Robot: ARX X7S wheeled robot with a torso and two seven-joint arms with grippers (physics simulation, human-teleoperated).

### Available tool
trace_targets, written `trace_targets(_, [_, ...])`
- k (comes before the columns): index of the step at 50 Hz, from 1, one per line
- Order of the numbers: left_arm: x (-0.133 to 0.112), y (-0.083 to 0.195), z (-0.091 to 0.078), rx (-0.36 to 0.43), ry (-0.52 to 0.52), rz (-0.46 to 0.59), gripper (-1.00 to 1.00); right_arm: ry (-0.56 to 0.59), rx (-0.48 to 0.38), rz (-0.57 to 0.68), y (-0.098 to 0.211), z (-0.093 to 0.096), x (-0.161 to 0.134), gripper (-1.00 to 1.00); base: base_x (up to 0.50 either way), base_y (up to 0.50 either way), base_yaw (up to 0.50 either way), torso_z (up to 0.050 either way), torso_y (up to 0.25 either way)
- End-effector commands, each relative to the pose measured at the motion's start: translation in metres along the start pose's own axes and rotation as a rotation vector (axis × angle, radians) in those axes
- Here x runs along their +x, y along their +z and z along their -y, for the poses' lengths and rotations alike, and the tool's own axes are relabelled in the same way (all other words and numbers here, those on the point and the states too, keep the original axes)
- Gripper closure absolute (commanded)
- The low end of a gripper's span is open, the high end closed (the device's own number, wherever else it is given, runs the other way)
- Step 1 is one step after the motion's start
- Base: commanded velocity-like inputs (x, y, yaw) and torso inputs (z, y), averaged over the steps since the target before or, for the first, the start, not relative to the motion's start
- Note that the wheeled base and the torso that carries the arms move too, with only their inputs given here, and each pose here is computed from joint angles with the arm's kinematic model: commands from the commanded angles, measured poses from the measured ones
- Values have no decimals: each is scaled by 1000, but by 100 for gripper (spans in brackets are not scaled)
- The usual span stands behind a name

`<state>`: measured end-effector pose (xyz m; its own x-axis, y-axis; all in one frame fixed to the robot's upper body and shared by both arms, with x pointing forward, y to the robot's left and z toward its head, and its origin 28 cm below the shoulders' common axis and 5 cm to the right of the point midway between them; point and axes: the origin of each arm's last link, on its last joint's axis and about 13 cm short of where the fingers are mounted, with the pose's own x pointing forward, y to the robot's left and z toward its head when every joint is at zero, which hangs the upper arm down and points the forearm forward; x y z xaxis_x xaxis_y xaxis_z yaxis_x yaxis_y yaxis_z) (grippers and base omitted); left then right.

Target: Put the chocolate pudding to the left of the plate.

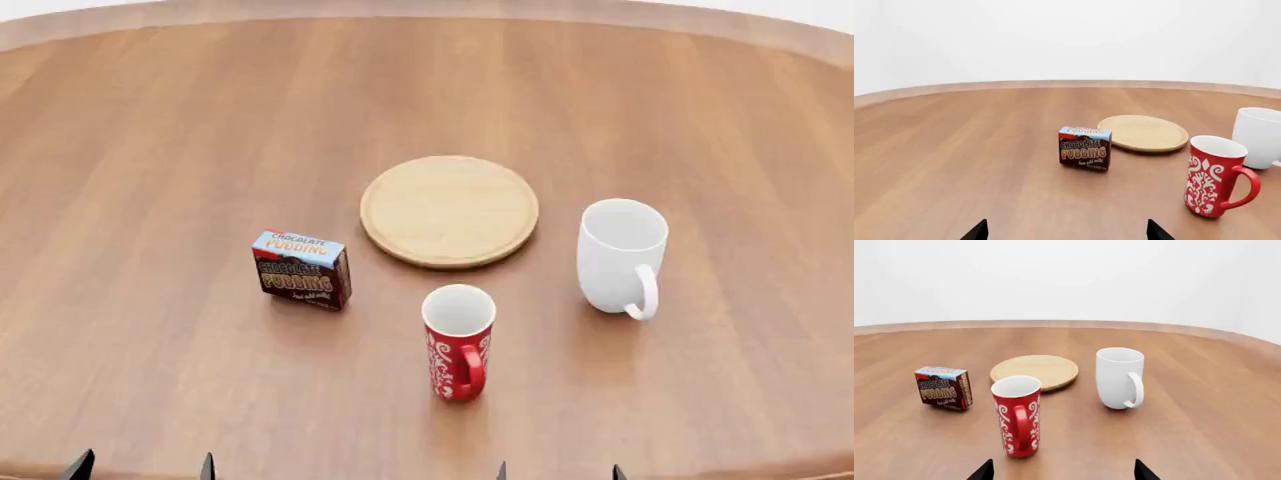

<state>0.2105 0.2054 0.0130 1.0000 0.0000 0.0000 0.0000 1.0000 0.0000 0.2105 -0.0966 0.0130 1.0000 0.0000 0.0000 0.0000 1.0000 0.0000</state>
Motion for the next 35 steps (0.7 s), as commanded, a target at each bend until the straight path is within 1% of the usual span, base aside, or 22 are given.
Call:
trace_targets(1, [0,0,0,0,0,0,-100,0,0,0,0,0,0,-100,0,0,0,0,0])
trace_targets(4, [1,-1,-1,0,5,-1,-100,-11,-15,8,4,0,-3,-100,0,0,0,0,0])
trace_targets(6, [1,-1,-1,4,5,-3,-100,4,-9,9,6,-1,-4,-100,0,0,0,0,0])
trace_targets(12, [-1,-1,0,11,0,-1,-100,-10,-39,10,7,-3,-5,-100,0,0,0,0,0])
trace_targets(19, [-1,-2,1,9,-6,-2,-100,-13,-58,14,7,-4,-6,-100,0,190,0,0,0])
trace_targets(25, [0,-3,1,6,-10,0,-100,13,-56,12,4,-6,-6,-100,0,500,0,0,0])
trace_targets(35, [0,-3,1,8,-13,0,-100,12,-56,13,4,-4,-4,-100,0,500,0,0,0])
